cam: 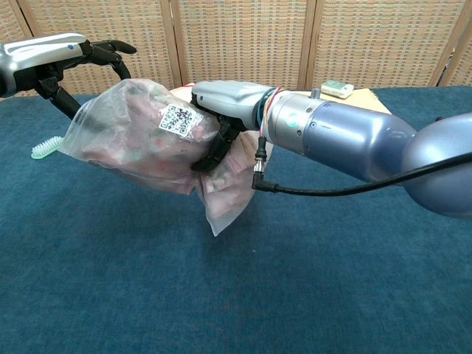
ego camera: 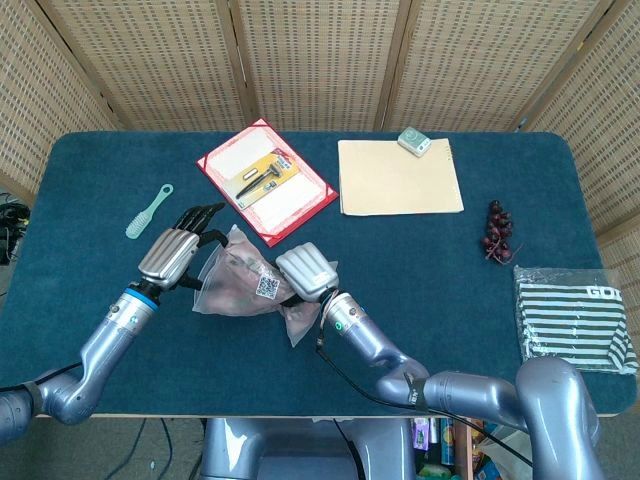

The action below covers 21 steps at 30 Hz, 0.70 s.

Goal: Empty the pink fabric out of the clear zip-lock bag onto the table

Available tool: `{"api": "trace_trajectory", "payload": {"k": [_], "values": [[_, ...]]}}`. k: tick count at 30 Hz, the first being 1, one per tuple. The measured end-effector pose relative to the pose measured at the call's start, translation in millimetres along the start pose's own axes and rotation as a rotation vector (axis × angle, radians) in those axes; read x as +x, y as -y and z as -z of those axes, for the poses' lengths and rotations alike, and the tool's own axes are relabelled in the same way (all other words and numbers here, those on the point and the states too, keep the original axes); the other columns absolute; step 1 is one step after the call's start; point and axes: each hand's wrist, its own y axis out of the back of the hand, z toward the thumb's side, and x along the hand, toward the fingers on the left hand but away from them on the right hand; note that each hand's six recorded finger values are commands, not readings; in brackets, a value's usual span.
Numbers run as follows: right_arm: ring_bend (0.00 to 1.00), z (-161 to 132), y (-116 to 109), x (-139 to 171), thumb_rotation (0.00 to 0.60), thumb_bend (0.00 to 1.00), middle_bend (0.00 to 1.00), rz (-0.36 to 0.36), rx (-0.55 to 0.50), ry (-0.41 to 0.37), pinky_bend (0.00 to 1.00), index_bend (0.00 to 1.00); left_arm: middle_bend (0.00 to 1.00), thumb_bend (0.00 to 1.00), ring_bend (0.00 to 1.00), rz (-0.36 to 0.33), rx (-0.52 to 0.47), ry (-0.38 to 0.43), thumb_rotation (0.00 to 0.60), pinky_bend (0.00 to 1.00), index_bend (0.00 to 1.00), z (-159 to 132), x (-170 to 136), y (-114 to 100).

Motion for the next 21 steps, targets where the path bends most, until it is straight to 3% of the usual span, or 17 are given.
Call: {"api": "trace_trajectory", "payload": {"k": [10, 21], "values": [[0.69, 1, 0, 0, 0.6, 0.64, 0.75, -0.003, -0.01, 0.008, 0.68, 0.69, 0.0, 0.1, 0.0, 0.01, 0.012, -0.021, 0.6, 0.0, 0.41, 7, -3, 2], [0.69, -9, 0, 0, 0.6, 0.64, 0.75, -0.006, -0.024, -0.002, 0.68, 0.69, 0.0, 0.1, 0.0, 0.034, 0.013, 0.005, 0.6, 0.0, 0.41, -8, 8, 17]]}}
